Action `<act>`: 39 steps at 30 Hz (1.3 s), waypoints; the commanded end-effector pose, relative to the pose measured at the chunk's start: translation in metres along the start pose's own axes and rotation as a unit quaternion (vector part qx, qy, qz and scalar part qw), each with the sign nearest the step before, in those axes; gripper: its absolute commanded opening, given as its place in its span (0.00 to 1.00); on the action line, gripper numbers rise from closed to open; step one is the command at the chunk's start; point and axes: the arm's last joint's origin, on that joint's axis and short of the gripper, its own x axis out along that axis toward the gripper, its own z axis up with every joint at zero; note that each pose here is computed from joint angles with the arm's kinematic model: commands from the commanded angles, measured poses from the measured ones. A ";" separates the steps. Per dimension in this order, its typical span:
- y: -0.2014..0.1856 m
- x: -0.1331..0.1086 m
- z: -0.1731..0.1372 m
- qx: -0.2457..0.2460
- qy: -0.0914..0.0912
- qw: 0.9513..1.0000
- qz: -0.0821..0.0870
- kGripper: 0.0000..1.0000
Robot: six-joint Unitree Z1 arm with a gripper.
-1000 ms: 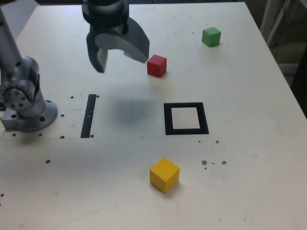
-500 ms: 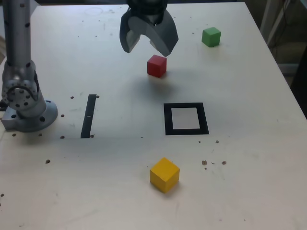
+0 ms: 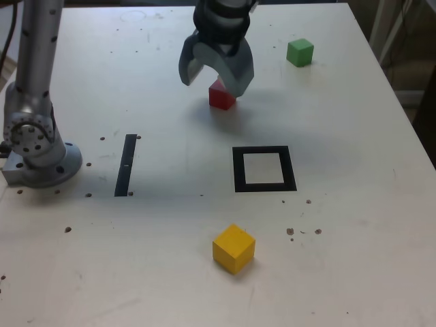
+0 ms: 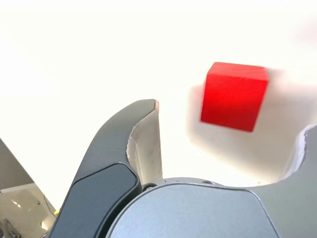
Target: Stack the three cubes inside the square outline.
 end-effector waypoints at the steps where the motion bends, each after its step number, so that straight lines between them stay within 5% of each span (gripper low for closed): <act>1: 0.003 0.008 0.007 0.003 0.004 1.000 -0.006 0.90; 9: 0.006 0.023 0.019 0.004 0.005 1.000 -0.016 0.80; 22: 0.004 0.021 0.019 -0.005 -0.030 0.999 -0.020 0.43; 39: 0.007 0.019 0.023 -0.008 -0.045 0.999 -0.019 0.27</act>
